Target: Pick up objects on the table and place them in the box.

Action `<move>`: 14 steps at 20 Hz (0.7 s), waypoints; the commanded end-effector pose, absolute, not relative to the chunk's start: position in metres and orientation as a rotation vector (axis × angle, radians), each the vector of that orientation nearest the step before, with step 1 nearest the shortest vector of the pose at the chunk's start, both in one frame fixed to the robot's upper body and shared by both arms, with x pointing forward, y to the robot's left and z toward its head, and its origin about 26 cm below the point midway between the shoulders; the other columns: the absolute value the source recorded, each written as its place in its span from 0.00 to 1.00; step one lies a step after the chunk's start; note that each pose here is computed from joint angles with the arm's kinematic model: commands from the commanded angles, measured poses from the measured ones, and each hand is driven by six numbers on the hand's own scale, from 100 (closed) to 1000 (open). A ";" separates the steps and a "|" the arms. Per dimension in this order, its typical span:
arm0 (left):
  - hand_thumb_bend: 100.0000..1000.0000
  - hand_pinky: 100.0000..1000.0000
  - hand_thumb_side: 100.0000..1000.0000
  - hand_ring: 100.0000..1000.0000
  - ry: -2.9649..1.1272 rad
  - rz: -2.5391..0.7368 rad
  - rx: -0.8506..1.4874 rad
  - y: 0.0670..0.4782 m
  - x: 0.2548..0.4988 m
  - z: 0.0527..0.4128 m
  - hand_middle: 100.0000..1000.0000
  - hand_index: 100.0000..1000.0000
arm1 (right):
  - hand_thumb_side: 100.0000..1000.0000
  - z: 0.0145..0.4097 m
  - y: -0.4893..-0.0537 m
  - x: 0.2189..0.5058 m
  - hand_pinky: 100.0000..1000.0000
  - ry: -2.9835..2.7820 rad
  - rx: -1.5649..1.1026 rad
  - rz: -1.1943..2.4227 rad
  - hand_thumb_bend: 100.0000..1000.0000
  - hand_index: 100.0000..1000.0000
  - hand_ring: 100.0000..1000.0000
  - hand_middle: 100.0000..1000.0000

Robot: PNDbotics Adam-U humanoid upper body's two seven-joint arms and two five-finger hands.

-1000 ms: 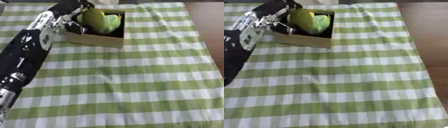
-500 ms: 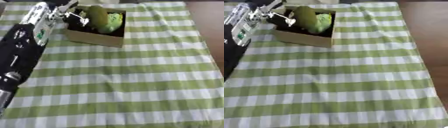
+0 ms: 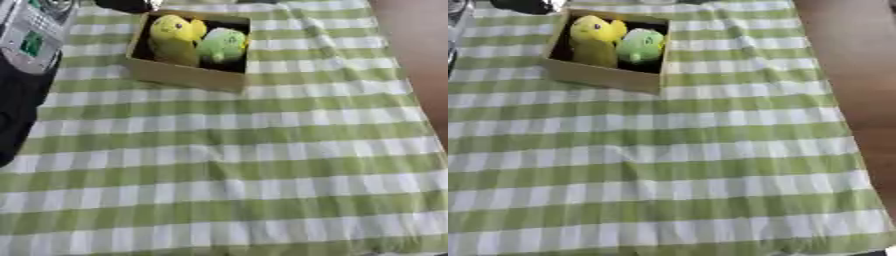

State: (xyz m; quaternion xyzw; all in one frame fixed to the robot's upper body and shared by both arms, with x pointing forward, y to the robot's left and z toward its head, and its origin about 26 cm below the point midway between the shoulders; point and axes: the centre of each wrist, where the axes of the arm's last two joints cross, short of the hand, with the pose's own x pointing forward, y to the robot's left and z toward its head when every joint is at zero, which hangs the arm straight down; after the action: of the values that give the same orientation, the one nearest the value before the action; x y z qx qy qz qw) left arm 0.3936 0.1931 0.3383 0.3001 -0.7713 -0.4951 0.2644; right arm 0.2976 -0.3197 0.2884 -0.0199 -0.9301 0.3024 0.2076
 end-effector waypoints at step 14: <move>0.00 0.65 0.53 0.76 -2.744 -0.400 0.155 0.249 0.305 0.322 0.66 0.83 | 0.27 0.298 -0.317 0.295 0.98 -2.768 0.034 0.650 0.00 0.89 0.88 0.64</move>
State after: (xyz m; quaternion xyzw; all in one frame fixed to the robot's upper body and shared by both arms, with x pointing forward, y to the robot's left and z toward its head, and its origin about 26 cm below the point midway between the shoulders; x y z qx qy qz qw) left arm 0.3100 0.2455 0.3132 0.0668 -0.9618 -0.1630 0.2093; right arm 0.2985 -0.3179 0.2888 0.0072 -0.9576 0.2314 0.1713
